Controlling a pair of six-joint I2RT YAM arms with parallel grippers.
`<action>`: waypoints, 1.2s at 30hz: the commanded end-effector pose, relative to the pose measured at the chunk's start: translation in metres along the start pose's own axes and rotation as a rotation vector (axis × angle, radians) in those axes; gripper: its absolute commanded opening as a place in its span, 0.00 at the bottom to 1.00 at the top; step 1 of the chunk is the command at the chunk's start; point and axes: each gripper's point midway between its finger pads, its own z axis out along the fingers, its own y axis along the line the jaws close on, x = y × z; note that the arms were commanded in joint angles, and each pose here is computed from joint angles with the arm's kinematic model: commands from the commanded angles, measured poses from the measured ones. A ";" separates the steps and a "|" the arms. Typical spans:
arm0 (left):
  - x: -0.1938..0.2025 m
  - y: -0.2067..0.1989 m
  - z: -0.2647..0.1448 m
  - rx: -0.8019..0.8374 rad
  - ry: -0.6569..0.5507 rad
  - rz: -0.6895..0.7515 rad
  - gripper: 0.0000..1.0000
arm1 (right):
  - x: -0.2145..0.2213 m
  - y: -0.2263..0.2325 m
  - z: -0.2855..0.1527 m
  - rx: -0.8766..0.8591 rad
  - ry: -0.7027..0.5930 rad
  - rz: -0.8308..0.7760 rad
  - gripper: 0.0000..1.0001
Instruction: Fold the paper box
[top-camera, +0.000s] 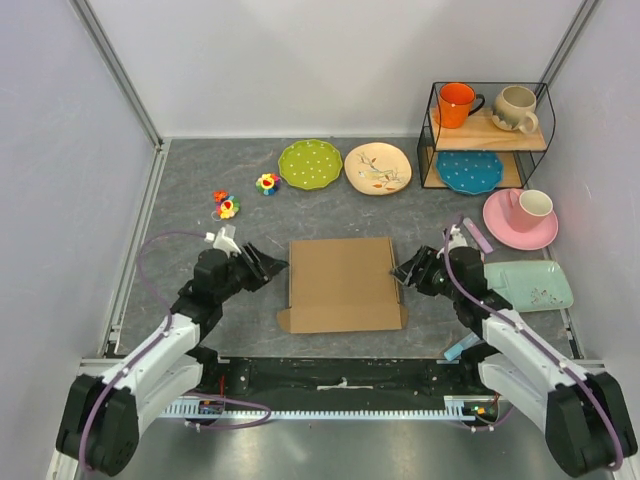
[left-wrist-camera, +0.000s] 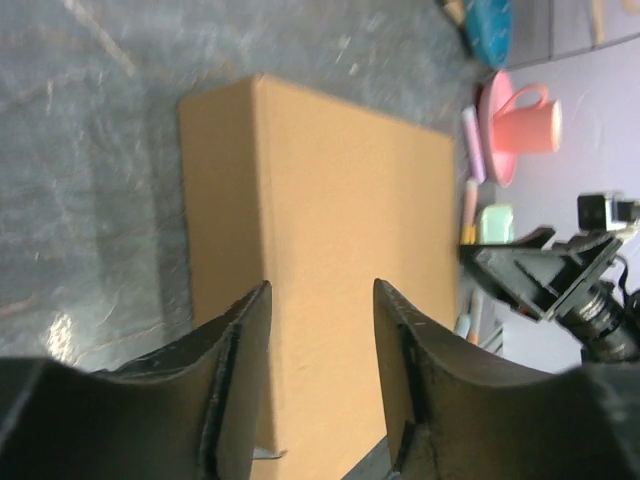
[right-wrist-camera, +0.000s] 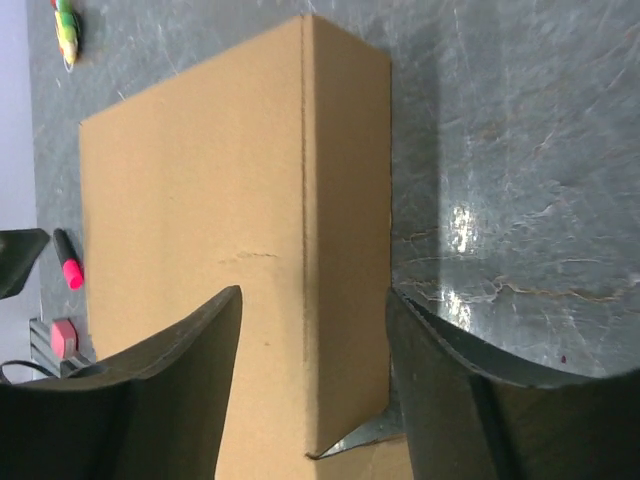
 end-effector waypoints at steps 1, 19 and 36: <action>-0.041 -0.029 -0.017 -0.029 -0.120 0.050 0.55 | -0.041 0.018 -0.020 0.056 -0.104 -0.029 0.68; 0.013 0.019 -0.012 -0.082 0.006 -0.095 0.02 | 0.003 -0.011 -0.013 0.097 0.022 0.019 0.00; 0.033 0.031 -0.009 -0.088 0.082 -0.106 0.02 | 0.032 -0.002 -0.011 -0.004 0.106 0.027 0.00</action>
